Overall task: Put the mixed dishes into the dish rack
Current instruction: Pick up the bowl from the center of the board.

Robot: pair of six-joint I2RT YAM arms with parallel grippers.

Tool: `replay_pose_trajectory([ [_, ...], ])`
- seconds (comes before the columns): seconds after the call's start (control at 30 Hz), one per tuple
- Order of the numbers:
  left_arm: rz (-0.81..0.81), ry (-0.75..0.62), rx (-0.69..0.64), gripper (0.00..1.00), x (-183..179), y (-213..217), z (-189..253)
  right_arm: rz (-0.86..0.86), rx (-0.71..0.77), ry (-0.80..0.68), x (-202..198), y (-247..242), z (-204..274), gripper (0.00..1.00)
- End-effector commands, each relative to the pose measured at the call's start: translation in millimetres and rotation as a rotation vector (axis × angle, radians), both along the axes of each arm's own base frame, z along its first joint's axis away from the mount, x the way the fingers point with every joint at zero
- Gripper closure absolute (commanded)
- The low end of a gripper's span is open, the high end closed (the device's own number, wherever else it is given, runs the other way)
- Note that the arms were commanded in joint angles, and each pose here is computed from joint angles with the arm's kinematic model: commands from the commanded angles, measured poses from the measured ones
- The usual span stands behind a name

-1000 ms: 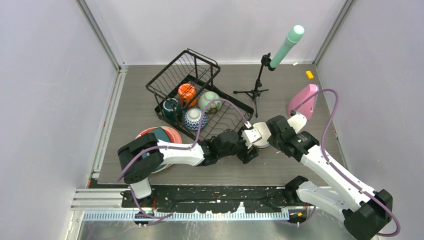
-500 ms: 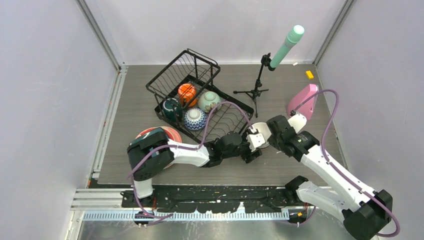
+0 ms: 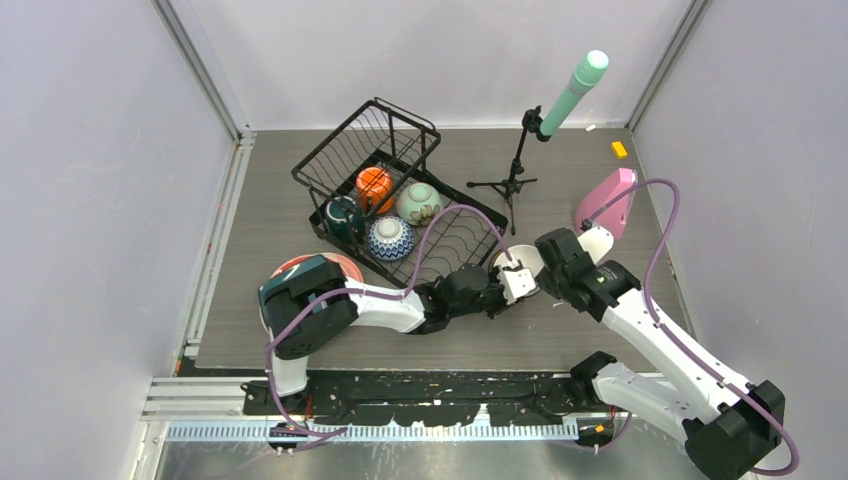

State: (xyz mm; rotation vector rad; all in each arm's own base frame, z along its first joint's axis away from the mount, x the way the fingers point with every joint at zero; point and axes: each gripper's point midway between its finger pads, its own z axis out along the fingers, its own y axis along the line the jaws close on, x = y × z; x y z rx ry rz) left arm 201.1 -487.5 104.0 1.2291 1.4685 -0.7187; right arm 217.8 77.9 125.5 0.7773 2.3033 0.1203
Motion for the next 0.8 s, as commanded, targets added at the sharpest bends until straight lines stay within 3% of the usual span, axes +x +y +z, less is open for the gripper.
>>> replay_pose_trajectory([
  [0.0, -0.028, -0.033, -0.064, 0.79, -2, -14, 22, -0.011, 0.046, -0.076, 15, 7, 25, 1.00],
  [0.2, -0.064, -0.011, -0.023, 0.99, -8, -18, 20, -0.018, 0.044, -0.070, 16, 6, 24, 1.00],
  [0.6, -0.056, -0.019, -0.048, 1.00, -6, -20, 33, -0.047, 0.030, -0.077, 15, -3, 22, 0.98],
  [0.77, -0.037, -0.034, -0.077, 1.00, -3, -18, 46, -0.066, 0.033, -0.085, 15, -12, 28, 0.75],
])
